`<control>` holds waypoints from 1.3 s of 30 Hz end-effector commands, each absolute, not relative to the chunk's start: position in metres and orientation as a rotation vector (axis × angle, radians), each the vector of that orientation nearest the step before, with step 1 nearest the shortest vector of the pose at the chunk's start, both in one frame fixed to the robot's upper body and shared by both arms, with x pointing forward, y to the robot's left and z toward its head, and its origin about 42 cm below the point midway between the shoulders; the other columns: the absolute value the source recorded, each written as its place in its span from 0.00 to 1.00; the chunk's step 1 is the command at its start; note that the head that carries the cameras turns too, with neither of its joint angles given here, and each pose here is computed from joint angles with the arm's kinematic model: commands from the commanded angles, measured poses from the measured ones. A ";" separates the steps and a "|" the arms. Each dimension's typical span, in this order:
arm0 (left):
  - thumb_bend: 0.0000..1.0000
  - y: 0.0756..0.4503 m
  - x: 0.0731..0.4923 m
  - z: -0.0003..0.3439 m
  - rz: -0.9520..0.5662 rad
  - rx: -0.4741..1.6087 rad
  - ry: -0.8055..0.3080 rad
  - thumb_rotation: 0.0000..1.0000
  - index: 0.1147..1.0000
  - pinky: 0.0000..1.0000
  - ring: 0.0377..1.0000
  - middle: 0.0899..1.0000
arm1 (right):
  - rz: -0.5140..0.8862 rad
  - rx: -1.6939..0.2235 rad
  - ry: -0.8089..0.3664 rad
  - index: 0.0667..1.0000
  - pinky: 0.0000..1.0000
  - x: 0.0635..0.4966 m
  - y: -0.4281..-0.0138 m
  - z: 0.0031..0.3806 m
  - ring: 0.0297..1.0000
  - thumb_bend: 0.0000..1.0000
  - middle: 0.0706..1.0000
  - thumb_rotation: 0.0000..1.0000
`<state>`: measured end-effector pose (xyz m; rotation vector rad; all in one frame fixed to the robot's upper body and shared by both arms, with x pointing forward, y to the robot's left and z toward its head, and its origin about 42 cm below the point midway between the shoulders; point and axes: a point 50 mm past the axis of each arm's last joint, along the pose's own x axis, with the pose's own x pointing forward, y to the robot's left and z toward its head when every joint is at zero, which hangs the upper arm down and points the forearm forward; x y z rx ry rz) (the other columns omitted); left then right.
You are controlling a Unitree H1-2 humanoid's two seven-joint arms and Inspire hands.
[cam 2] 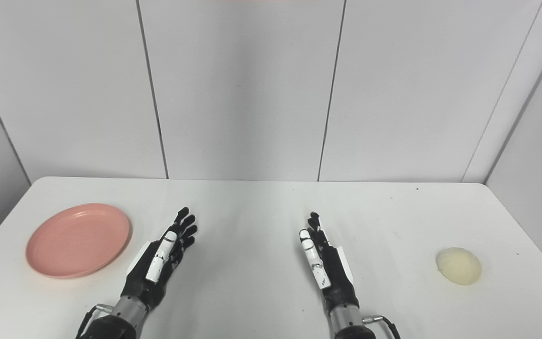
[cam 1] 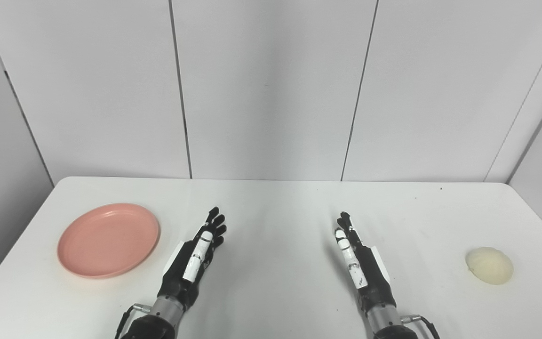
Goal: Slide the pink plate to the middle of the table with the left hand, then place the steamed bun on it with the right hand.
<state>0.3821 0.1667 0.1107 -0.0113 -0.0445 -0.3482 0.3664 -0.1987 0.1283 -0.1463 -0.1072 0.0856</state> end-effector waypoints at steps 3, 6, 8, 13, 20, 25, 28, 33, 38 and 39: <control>0.49 0.176 0.357 0.069 -0.329 -0.007 0.115 1.00 1.00 1.00 0.99 1.00 | 0.105 -0.139 -0.060 0.99 0.96 0.359 -0.197 0.116 0.96 0.21 0.98 1.00; 0.49 0.175 0.357 0.070 -0.329 -0.007 0.115 1.00 1.00 1.00 0.99 1.00 | 0.108 -0.139 -0.060 1.00 0.96 0.360 -0.198 0.116 0.96 0.22 0.98 1.00; 0.49 0.172 0.357 0.070 -0.329 -0.003 0.116 1.00 1.00 1.00 0.98 1.00 | 0.105 -0.136 -0.060 1.00 0.96 0.360 -0.199 0.117 0.96 0.22 0.98 1.00; 0.52 0.159 0.360 0.067 -0.334 -0.007 0.116 1.00 1.00 1.00 0.98 1.00 | 0.112 -0.126 -0.057 1.00 0.98 0.359 -0.213 0.117 0.98 0.21 0.99 1.00; 0.47 0.135 0.366 0.063 -0.326 -0.002 0.124 1.00 1.00 1.00 0.99 1.00 | 0.126 -0.119 -0.075 1.00 1.00 0.361 -0.232 0.119 0.99 0.13 1.00 1.00; 0.46 0.130 0.368 0.061 -0.327 0.003 0.115 1.00 1.00 1.00 1.00 1.00 | 0.129 -0.108 -0.072 1.00 1.00 0.362 -0.235 0.123 1.00 0.11 1.00 1.00; 0.48 0.129 0.369 0.061 -0.327 0.005 0.110 1.00 1.00 1.00 1.00 1.00 | 0.131 -0.107 -0.075 1.00 1.00 0.362 -0.235 0.123 1.00 0.11 1.00 1.00; 0.50 0.129 0.370 0.061 -0.323 0.003 0.110 1.00 1.00 1.00 1.00 1.00 | 0.127 -0.108 -0.074 1.00 1.00 0.362 -0.234 0.124 1.00 0.10 1.00 1.00; 0.48 0.130 0.370 0.064 -0.315 -0.007 0.105 1.00 1.00 1.00 1.00 1.00 | 0.126 -0.114 -0.071 1.00 1.00 0.362 -0.234 0.125 1.00 0.11 1.00 1.00; 0.48 0.130 0.371 0.066 -0.314 -0.015 0.103 1.00 1.00 1.00 1.00 1.00 | 0.125 -0.114 -0.070 1.00 1.00 0.362 -0.234 0.125 1.00 0.11 1.00 1.00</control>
